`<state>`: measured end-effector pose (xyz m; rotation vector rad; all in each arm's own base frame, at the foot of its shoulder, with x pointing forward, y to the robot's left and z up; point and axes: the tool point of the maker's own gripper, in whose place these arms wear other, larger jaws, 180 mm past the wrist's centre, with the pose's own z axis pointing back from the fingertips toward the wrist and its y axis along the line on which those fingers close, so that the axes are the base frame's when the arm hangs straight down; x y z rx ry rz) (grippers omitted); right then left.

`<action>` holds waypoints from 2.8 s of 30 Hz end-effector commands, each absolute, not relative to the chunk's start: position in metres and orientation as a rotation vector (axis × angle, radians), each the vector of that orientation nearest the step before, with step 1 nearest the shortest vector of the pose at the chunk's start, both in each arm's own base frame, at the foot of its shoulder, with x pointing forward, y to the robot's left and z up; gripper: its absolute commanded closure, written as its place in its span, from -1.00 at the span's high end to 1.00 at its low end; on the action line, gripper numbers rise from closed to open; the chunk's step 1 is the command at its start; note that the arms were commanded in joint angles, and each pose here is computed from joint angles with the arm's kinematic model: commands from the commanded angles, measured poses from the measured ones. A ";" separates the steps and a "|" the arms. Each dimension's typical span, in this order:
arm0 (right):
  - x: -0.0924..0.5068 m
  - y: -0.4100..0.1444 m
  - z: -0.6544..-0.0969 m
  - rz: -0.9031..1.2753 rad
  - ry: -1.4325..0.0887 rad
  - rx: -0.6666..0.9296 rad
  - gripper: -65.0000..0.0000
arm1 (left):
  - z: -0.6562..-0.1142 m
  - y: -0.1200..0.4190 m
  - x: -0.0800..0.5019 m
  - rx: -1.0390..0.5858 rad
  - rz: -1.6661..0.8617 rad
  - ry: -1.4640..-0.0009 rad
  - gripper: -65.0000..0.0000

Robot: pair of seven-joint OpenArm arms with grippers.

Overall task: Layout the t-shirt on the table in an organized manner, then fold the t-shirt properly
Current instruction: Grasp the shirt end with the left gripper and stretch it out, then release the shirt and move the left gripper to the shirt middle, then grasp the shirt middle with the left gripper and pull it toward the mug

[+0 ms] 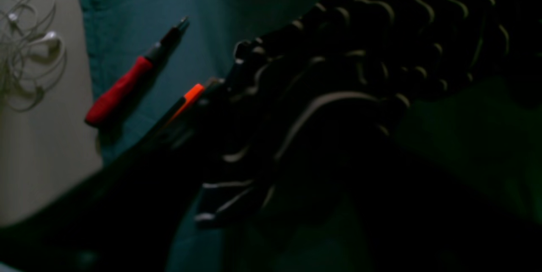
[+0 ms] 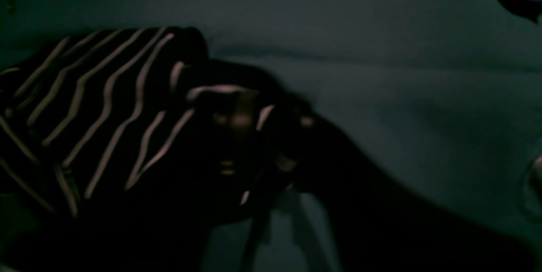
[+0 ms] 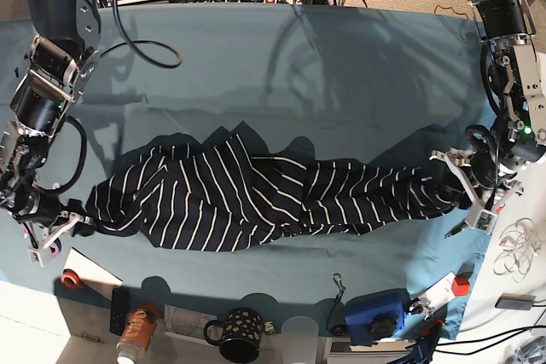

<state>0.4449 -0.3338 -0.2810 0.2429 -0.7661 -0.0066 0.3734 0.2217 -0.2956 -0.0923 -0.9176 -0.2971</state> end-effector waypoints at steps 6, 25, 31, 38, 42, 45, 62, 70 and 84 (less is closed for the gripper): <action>0.466 -0.313 -0.209 -0.015 -1.012 0.503 -0.33 | -0.267 0.224 0.381 -0.087 -0.264 -0.985 0.00; 0.432 -0.370 -0.144 -0.213 -1.322 0.757 -0.33 | -0.245 0.122 0.333 -0.419 -0.501 -1.057 0.00; 0.411 -0.391 -0.167 -0.256 -1.273 0.698 -0.33 | -0.266 0.043 0.321 -0.510 -0.561 -1.052 0.00; 0.376 -0.410 -0.217 -0.297 -1.129 0.600 -0.33 | -0.270 -0.002 0.339 -0.384 -0.546 -1.064 0.00; 0.358 -0.418 -0.236 -0.312 -1.071 0.565 -0.33 | -0.276 -0.025 0.339 -0.421 -0.534 -1.041 0.00; 0.349 -0.420 -0.246 -0.320 -1.039 0.552 -0.33 | -0.291 -0.032 0.341 -0.431 -0.513 -0.998 0.00; 0.342 -0.420 -0.255 -0.326 -1.014 0.547 -0.33 | -0.346 -0.045 0.376 -0.434 -0.484 -0.843 0.00; 0.342 -0.420 -0.255 -0.326 -1.014 0.547 -0.33 | -0.348 -0.054 0.373 -0.489 -0.461 -0.822 -0.32; 0.343 -0.420 -0.255 -0.326 -1.014 0.547 -0.33 | -0.351 -0.052 0.379 -0.409 -0.405 -0.816 -1.00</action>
